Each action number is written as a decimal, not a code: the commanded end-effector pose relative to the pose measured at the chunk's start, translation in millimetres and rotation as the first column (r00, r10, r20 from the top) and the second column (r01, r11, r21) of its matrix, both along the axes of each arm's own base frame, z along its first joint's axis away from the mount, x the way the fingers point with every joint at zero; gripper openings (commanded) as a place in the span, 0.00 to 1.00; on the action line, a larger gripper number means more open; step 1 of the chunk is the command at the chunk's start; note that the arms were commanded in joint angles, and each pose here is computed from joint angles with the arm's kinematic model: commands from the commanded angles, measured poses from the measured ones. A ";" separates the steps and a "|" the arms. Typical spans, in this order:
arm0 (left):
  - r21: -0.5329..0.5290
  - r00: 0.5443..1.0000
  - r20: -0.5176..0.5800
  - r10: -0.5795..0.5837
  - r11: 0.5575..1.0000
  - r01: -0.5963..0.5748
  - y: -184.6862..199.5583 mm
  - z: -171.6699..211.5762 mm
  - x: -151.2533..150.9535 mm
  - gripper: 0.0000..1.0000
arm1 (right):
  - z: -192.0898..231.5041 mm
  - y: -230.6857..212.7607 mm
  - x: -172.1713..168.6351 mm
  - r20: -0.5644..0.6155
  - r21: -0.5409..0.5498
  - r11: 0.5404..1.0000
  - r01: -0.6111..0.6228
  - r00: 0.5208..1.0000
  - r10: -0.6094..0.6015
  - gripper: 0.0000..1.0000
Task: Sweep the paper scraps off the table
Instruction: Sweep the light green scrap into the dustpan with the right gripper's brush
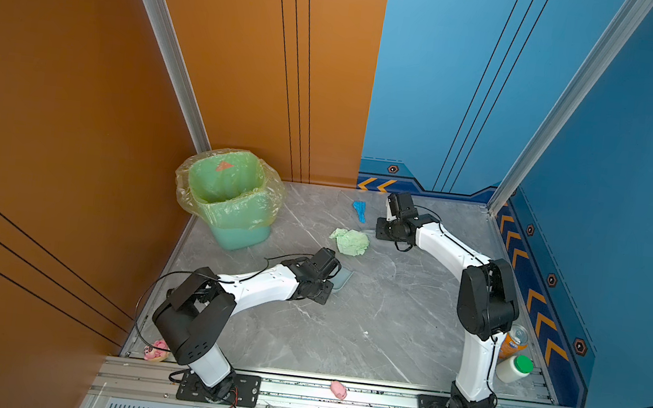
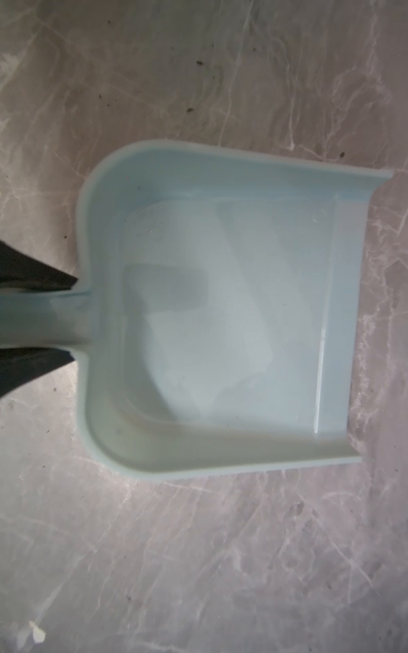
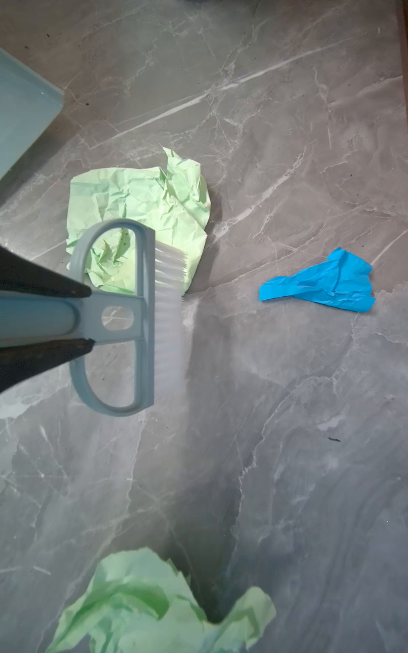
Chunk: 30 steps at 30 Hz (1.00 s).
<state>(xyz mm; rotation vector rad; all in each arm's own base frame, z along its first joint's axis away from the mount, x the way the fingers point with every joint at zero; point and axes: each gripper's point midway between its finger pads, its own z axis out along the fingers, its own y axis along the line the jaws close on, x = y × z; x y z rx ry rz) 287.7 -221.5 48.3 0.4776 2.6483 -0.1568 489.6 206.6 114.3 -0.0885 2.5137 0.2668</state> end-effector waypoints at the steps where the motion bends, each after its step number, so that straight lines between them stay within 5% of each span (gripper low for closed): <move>1: -0.002 1.000 -0.019 -0.008 1.000 0.008 -4.6 -7.2 -5.1 0.00 | -15.4 -3.6 -8.1 -0.033 -0.107 0.994 -0.022 0.999 0.019 0.00; 21: 0.040 0.998 -0.054 0.021 0.999 -0.018 0.4 -28.6 -5.7 0.00 | -59.1 5.4 -84.5 -0.167 -0.199 0.955 -0.218 0.968 0.187 0.01; 30: 0.016 0.998 -0.067 0.018 1.000 -0.017 -6.5 -34.5 -3.9 0.00 | -47.0 27.5 -130.9 -0.210 -0.153 0.900 -0.409 0.903 0.375 0.01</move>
